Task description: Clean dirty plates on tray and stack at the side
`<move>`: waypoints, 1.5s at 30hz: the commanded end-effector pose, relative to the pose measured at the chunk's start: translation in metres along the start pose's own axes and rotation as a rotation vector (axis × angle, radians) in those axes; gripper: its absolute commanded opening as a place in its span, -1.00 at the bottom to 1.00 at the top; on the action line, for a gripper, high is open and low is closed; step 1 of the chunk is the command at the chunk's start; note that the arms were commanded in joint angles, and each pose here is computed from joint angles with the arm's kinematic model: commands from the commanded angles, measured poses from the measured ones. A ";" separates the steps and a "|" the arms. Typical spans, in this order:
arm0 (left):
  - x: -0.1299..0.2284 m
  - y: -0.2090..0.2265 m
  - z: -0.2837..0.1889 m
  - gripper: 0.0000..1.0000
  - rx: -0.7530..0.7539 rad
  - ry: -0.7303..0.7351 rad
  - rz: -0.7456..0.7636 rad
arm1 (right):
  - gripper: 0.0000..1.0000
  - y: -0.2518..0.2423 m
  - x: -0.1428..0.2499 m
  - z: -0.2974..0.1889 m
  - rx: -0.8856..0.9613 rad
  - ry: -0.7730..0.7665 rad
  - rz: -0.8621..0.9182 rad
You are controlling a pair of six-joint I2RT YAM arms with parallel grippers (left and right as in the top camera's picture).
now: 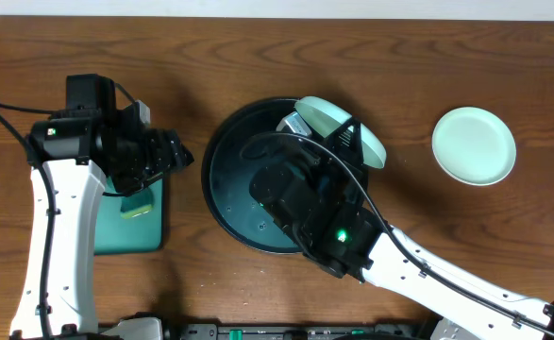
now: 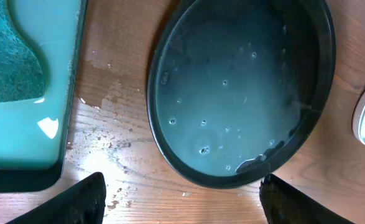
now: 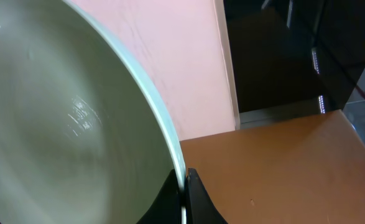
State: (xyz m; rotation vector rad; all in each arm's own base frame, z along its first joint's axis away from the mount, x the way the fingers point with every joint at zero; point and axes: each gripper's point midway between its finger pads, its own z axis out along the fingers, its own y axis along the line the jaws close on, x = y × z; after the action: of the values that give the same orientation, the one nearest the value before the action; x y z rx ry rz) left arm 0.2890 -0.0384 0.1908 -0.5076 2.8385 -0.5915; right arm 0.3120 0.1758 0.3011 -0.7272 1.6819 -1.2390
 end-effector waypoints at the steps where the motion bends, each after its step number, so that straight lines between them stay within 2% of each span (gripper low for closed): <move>1: 0.001 0.000 -0.001 0.59 -0.001 0.000 0.008 | -0.98 -0.015 -0.002 -0.003 0.028 0.008 0.038; 19: 0.001 0.000 -0.001 0.59 -0.001 0.000 0.008 | -0.98 -0.015 -0.002 -0.003 0.026 0.006 0.080; 23: 0.001 0.000 -0.001 0.59 -0.001 -0.001 0.008 | -0.98 0.004 -0.007 0.000 -0.079 -0.032 0.329; 26: 0.001 0.000 -0.001 0.60 -0.001 0.001 0.008 | -0.97 0.063 -0.016 -0.006 -0.437 -0.044 0.531; 29: 0.005 0.001 -0.001 0.59 -0.006 0.014 0.003 | -0.98 0.119 -0.021 -0.018 -0.824 0.106 0.805; 31: 0.006 0.001 -0.001 0.59 -0.008 0.019 0.000 | -0.98 0.138 -0.018 -0.015 -0.958 0.232 0.936; 35: 0.006 0.001 -0.001 0.59 -0.008 0.020 0.000 | -0.98 0.143 -0.001 0.016 -0.990 0.392 1.101; 40: 0.007 0.001 -0.001 0.59 -0.009 0.023 -0.002 | -0.97 0.129 0.020 0.057 -1.137 0.534 1.326; 43: 0.007 0.001 -0.001 0.59 -0.009 0.023 -0.002 | -0.97 0.114 0.048 0.088 -1.153 0.606 1.470; 45: 0.007 0.001 -0.001 0.59 -0.009 0.023 -0.002 | -0.98 0.102 0.076 0.113 -1.100 0.654 1.559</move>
State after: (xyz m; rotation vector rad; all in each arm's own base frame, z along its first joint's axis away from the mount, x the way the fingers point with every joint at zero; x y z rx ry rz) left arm 0.2830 -0.0390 0.1894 -0.5200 2.8627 -0.5931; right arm 0.3831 0.1107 0.1578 0.4540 2.5018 0.4864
